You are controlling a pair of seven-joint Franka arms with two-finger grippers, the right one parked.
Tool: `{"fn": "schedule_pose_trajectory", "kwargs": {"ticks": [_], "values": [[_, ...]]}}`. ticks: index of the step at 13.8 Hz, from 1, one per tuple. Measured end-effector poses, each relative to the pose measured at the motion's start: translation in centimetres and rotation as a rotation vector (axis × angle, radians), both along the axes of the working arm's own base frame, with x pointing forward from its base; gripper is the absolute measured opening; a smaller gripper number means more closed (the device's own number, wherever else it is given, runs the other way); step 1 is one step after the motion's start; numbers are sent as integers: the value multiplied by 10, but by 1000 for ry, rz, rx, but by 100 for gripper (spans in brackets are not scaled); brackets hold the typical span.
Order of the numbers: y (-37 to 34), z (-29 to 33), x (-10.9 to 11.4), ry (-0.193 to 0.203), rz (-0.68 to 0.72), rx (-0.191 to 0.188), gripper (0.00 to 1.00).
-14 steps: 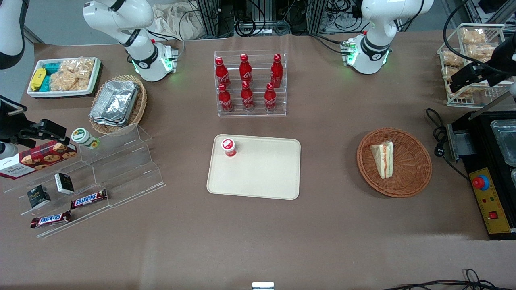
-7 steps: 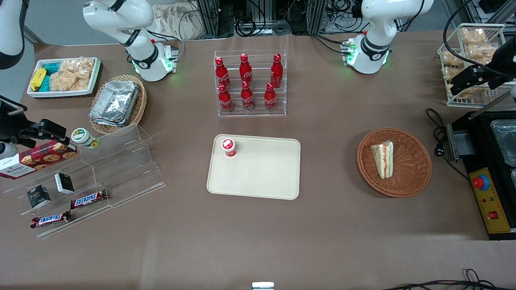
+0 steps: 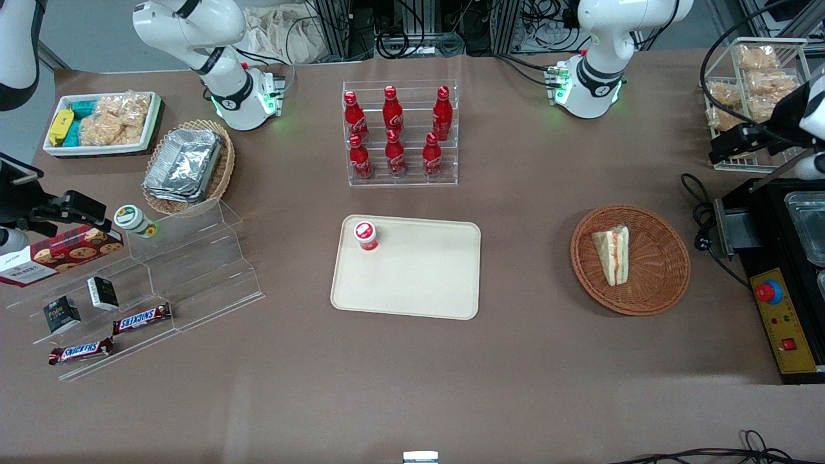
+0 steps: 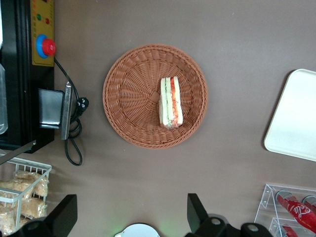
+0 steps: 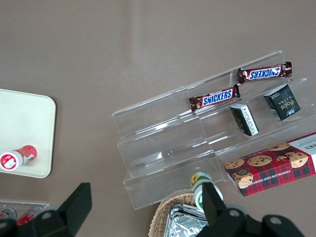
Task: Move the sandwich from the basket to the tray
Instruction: 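Move the left gripper out from its rest pose toward the wicker basket, then lower the open left gripper over the wrapped sandwich in the basket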
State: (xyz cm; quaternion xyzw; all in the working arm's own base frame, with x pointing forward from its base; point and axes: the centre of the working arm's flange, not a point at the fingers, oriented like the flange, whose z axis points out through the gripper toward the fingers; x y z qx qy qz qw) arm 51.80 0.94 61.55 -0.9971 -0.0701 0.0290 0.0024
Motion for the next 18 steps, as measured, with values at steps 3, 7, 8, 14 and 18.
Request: {"fn": "schedule_pose_trajectory", "kwargs": {"ticks": [3,7,8,14,18], "values": [[-2,-35,20,45,-3,-5,100],[-6,-101,42,48,42,-5,100],[-10,-120,43,45,52,-5,100],[-30,-222,46,46,87,-6,100],[-39,-287,49,40,99,-14,100]]}}
